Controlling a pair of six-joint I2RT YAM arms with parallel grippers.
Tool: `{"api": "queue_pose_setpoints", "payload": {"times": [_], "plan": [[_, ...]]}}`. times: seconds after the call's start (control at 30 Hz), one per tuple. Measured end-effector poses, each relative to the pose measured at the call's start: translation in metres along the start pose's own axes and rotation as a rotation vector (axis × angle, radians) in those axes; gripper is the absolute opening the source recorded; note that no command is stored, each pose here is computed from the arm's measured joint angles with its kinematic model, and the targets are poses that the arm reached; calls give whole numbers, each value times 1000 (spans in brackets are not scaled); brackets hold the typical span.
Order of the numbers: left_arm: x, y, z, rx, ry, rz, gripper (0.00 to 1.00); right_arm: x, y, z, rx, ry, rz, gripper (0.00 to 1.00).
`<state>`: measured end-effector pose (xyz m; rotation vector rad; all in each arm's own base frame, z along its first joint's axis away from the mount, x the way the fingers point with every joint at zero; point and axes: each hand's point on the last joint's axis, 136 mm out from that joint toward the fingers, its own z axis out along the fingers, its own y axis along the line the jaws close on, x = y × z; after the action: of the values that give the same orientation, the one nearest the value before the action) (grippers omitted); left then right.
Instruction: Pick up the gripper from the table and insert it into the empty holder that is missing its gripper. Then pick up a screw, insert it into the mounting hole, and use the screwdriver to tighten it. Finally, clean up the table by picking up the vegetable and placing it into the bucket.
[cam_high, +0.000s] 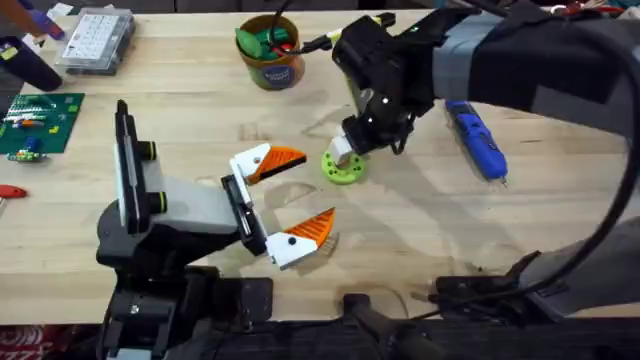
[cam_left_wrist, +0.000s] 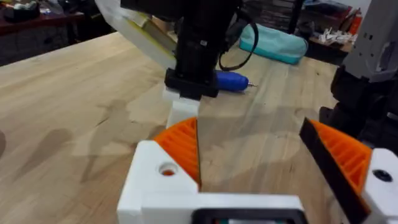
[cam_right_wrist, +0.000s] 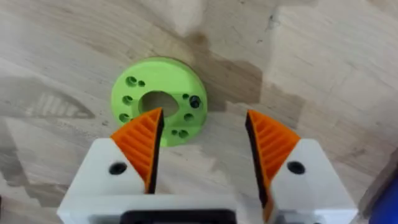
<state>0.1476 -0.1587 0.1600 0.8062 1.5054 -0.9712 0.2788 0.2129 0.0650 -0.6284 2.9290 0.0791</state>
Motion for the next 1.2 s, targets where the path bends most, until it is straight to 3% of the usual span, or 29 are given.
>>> {"api": "queue_pose_setpoints", "payload": {"times": [0.47, 1.2], "plan": [[0, 0, 0, 0, 0, 0, 990, -7, 2, 7, -4, -17, 3, 500], [0, 0, 0, 0, 0, 0, 990, -10, 2, 12, -5, -19, 4, 324]]}}
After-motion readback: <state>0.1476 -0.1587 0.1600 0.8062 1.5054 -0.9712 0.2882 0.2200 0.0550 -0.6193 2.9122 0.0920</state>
